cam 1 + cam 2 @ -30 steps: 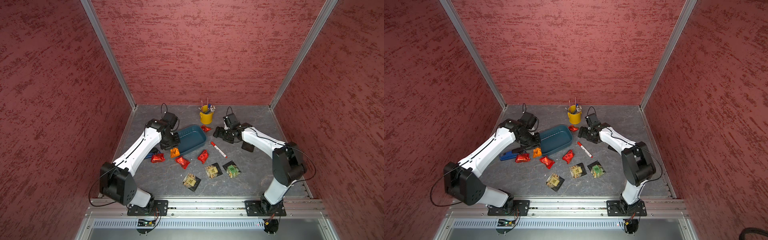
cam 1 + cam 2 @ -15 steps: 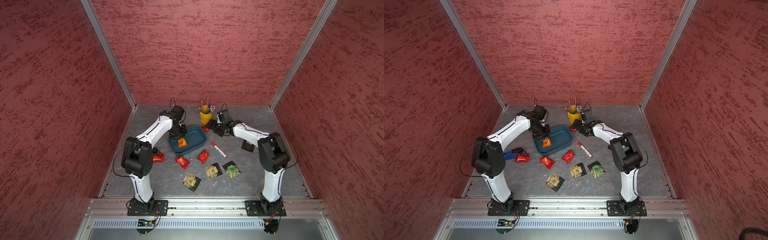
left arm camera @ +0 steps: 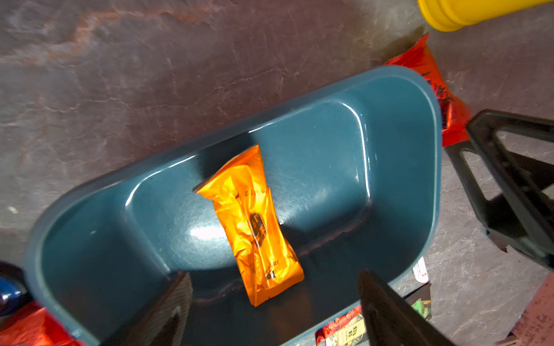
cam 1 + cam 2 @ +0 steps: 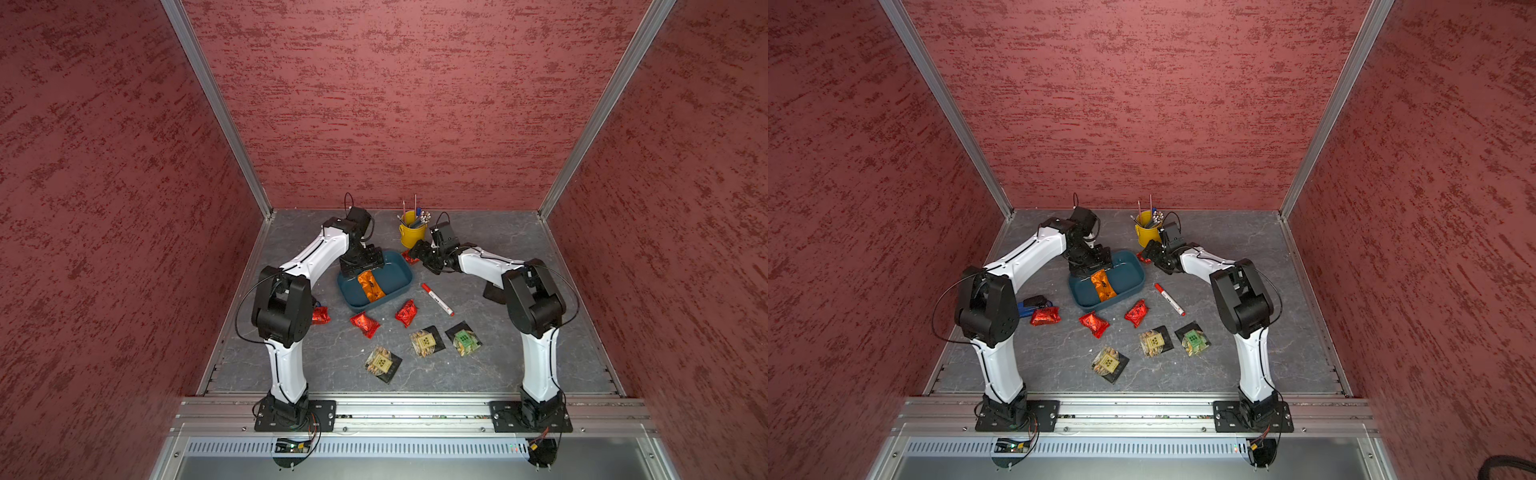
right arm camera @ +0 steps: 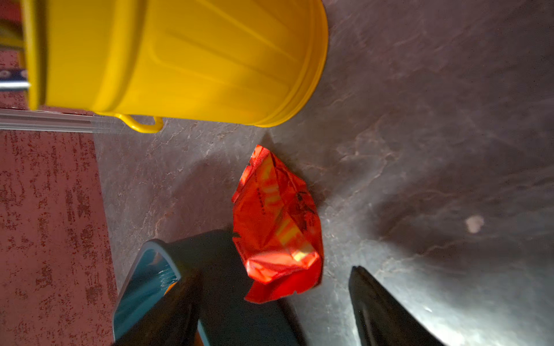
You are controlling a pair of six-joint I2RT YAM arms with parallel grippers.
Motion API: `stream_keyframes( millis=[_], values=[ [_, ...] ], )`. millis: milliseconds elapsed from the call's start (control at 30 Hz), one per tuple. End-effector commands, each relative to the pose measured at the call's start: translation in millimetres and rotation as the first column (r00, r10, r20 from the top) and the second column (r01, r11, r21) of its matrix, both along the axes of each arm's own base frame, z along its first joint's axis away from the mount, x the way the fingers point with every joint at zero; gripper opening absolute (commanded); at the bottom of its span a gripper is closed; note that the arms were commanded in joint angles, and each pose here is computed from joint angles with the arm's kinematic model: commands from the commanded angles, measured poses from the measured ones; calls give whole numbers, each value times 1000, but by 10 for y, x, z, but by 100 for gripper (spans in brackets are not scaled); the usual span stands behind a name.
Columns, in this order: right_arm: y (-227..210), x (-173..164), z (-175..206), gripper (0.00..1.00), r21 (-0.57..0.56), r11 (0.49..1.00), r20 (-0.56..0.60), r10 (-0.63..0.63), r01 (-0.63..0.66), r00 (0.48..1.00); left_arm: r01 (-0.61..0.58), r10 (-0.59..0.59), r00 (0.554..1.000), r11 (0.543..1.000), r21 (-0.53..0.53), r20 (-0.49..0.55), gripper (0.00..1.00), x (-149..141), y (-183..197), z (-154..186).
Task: Put the tea bags into the storage box
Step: Place the tea bag in the storage box, then pick up the tea bag from the center of the board.
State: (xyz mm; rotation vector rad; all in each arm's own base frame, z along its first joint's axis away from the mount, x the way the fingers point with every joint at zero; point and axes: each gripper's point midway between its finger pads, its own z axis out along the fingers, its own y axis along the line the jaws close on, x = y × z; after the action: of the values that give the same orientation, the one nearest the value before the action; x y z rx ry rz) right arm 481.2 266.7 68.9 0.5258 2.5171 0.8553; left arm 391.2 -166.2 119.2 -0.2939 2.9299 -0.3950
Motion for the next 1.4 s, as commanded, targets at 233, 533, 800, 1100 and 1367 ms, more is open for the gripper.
stream_keyframes(
  millis=[233,533,800,1100,1367],
  values=[
    [49,208,-70,66,15,1000,45,-19,19,999,-55,53,997,998,30,53,99,-313,492,323],
    [66,229,-51,49,19,1000,83,5,-7,997,-127,130,991,989,78,-22,99,-760,913,126],
    [25,170,-34,29,13,1000,89,2,-4,996,-176,181,982,980,98,-47,98,-1044,1130,102],
    [-81,-18,63,19,7,1000,105,1,-2,994,-193,202,977,974,118,-72,99,-1276,1216,86],
    [-263,-341,336,18,-28,1000,141,16,-13,990,-213,226,971,967,141,-84,99,-1421,1278,60]
  ],
)
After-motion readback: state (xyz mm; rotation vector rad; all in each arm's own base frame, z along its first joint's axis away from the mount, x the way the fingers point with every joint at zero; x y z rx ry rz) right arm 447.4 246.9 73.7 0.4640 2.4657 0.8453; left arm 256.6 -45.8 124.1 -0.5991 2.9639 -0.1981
